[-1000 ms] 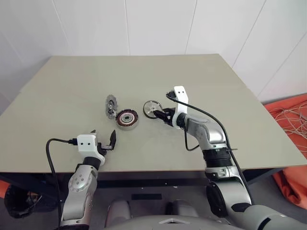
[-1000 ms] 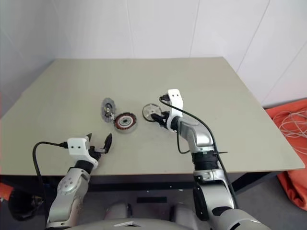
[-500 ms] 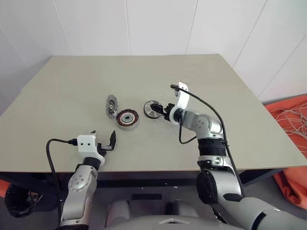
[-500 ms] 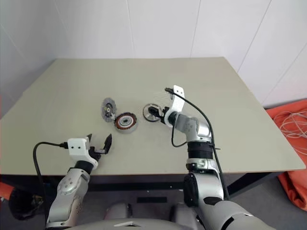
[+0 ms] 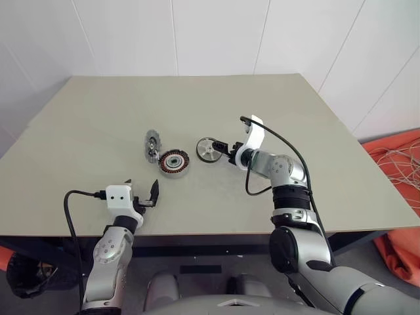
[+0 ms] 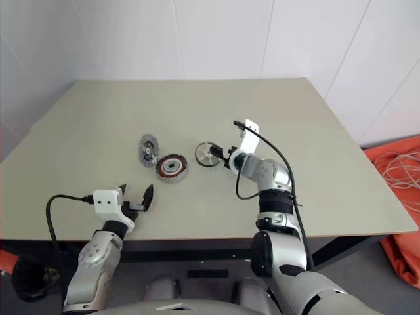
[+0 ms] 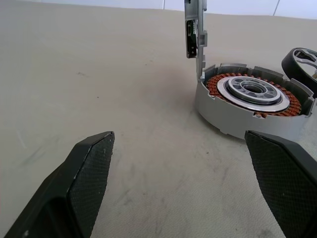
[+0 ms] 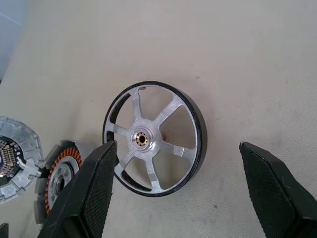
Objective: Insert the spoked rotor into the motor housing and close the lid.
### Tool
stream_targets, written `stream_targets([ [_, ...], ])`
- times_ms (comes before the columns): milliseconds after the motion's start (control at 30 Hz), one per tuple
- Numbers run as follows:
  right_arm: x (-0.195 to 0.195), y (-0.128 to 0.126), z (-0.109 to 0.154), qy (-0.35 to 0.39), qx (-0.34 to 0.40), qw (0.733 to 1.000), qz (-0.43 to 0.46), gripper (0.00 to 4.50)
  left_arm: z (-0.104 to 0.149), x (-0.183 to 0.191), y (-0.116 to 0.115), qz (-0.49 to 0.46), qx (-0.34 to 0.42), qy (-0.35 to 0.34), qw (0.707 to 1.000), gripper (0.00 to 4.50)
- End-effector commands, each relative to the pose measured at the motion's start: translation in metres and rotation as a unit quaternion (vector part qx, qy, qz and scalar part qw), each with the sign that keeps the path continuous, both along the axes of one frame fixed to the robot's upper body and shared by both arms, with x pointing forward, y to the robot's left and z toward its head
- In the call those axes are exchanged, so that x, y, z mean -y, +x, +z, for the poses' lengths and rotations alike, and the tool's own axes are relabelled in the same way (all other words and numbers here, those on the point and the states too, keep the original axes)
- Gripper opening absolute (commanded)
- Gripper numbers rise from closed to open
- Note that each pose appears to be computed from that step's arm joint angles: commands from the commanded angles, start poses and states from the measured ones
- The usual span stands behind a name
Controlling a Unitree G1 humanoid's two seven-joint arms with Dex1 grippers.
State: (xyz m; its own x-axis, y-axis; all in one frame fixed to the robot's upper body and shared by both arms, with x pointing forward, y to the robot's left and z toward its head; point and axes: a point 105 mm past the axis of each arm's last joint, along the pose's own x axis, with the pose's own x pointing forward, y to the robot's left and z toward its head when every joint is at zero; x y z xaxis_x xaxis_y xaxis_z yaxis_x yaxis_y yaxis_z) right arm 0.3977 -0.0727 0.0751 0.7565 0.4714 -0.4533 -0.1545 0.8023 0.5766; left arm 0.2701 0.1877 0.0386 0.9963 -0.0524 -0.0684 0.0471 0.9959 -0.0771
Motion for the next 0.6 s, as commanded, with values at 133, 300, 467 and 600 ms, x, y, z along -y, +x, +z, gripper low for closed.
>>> stream_targets([
  [133, -0.015, 0.000, 0.010, 0.029, 0.004, 0.999, 0.022, 4.46, 0.010, 0.000, 0.003, -0.003, 0.023, 0.001, 1.000, 4.50],
  [300, -0.021, -0.002, 0.007, 0.032, -0.001, 0.999, 0.027, 4.46, 0.011, 0.001, 0.003, -0.004, 0.024, 0.002, 1.000, 4.50],
  [467, -0.027, -0.003, 0.008, 0.037, -0.002, 0.999, 0.034, 4.46, 0.012, 0.001, 0.003, -0.003, 0.025, 0.002, 1.000, 4.50],
  [600, -0.032, -0.005, 0.008, 0.052, -0.004, 0.998, 0.040, 4.46, 0.012, 0.001, 0.003, -0.002, 0.025, 0.002, 1.000, 4.50],
])
